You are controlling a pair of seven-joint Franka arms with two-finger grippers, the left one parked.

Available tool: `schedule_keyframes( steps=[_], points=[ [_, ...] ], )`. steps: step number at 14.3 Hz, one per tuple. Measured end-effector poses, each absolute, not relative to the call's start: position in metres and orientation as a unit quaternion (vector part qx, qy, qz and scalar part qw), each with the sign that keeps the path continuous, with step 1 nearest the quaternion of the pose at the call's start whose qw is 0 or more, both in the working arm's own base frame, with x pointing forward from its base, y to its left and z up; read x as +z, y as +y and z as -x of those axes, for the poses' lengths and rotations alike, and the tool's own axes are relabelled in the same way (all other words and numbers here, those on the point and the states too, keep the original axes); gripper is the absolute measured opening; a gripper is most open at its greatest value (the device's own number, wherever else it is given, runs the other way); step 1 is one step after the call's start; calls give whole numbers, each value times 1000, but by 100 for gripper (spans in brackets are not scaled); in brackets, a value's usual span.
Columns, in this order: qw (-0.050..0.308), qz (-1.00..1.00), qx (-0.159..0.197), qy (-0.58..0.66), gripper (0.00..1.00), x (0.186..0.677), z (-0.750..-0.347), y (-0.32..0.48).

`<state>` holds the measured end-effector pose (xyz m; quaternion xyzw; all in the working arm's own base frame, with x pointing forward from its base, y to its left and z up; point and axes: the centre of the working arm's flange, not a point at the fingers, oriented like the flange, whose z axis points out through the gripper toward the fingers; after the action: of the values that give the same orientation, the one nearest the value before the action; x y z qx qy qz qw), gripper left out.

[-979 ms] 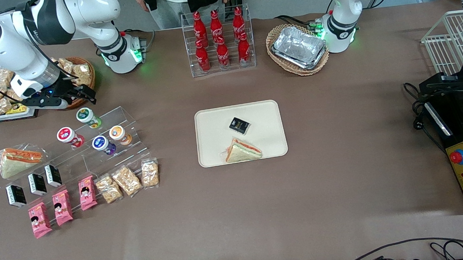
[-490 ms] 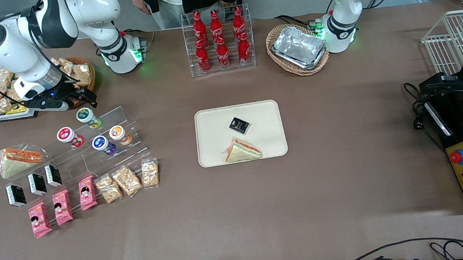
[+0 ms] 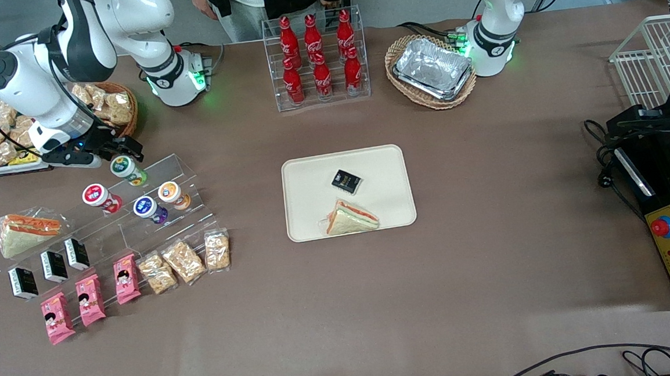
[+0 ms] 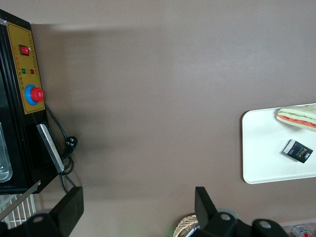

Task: Place green gum on tray

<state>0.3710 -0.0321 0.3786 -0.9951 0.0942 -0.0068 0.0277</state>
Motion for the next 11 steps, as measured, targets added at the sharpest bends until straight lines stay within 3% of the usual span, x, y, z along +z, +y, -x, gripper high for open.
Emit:
schedule_keyframes(
  steps=[1,3,4,7,10,11],
  points=[
    [27,995,-6,94,98,377,-371,-32],
    [27,995,-3,93,81,375,-372,-31],
    [27,995,-2,93,81,374,-372,-31],
    [26,995,0,92,50,371,-373,-30],
    [26,995,-1,92,43,372,-373,-30],
    [26,995,-1,92,31,372,-374,-30]
  ],
)
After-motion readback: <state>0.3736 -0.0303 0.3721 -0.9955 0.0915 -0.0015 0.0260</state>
